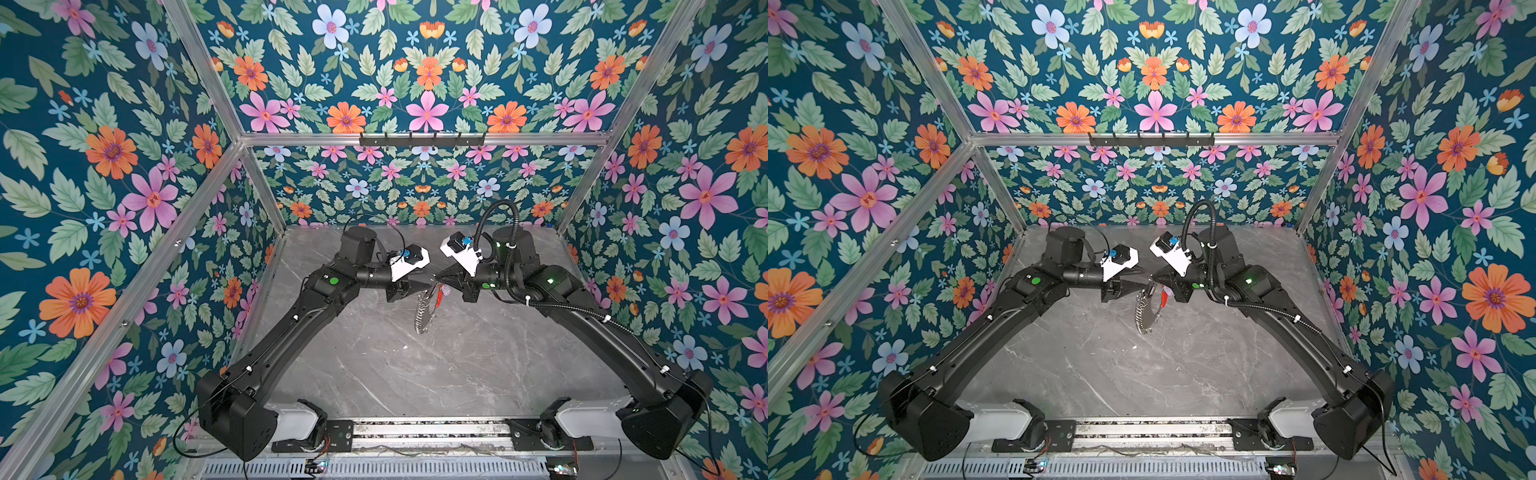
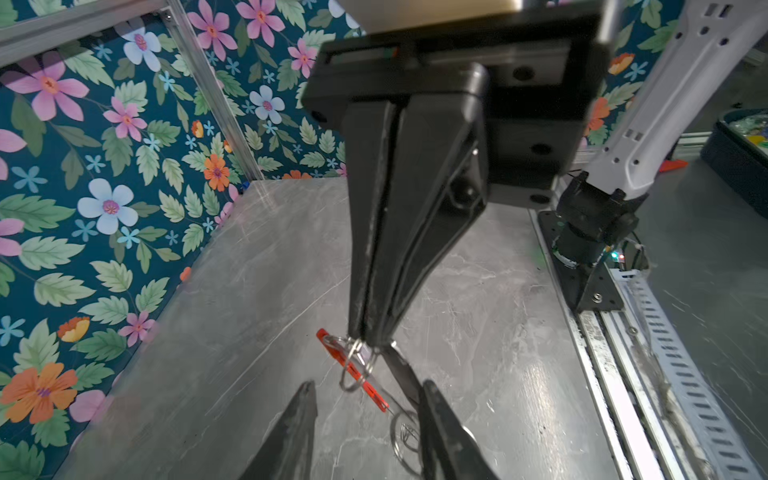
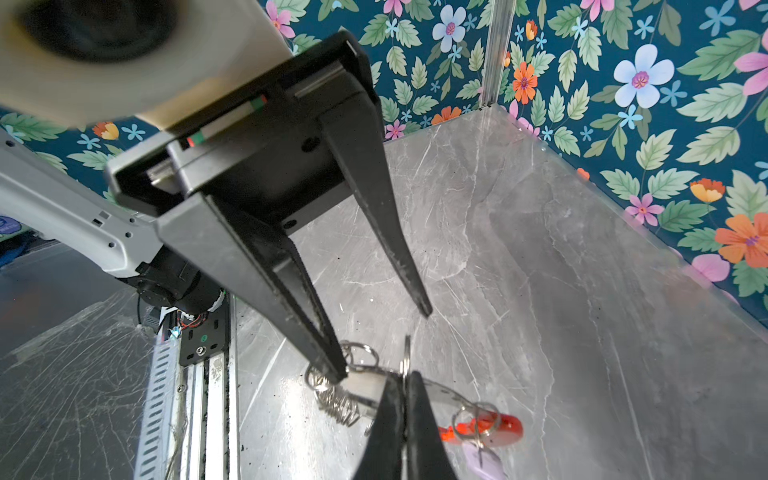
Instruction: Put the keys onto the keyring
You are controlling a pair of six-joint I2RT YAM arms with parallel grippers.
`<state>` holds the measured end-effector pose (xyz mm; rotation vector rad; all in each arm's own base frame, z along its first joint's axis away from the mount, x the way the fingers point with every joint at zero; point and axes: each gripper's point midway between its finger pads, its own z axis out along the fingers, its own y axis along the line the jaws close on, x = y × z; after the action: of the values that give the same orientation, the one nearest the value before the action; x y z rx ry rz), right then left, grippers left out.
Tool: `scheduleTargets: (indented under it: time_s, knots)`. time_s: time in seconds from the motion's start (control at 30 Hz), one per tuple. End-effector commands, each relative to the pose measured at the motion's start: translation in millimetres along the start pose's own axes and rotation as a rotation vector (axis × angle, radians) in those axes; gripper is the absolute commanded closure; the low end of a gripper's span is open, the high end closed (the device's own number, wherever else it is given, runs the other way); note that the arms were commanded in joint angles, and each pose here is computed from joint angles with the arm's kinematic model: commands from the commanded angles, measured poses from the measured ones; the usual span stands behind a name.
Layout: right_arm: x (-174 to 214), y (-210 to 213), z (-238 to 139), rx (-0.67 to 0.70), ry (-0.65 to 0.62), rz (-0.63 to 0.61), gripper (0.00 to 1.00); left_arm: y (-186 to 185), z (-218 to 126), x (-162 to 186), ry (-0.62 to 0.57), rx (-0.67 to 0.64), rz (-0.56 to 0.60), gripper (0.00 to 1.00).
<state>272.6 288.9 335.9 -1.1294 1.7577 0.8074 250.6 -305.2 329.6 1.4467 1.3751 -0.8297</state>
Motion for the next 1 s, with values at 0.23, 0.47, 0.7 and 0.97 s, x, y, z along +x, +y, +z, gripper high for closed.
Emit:
scheduleTargets:
  time_s: [0.23, 0.47, 0.7, 0.97]
  knots:
    - [-9, 8, -1, -0.031, -0.037, -0.048, 1.0, -3, -5, -9, -0.037, 0.019, 0.043, 0.64]
    - [-11, 14, -2, -0.05, -0.054, -0.049, 1.0, 5, -5, -9, -0.052, 0.005, 0.029, 0.73]
    - [-17, 18, -5, -0.061, -0.073, -0.054, 1.0, 6, -1, -8, -0.058, 0.023, 0.013, 0.69]
    - [-17, 19, -3, -0.07, -0.069, -0.05, 1.0, 4, 1, -12, -0.081, 0.051, 0.006, 0.77]
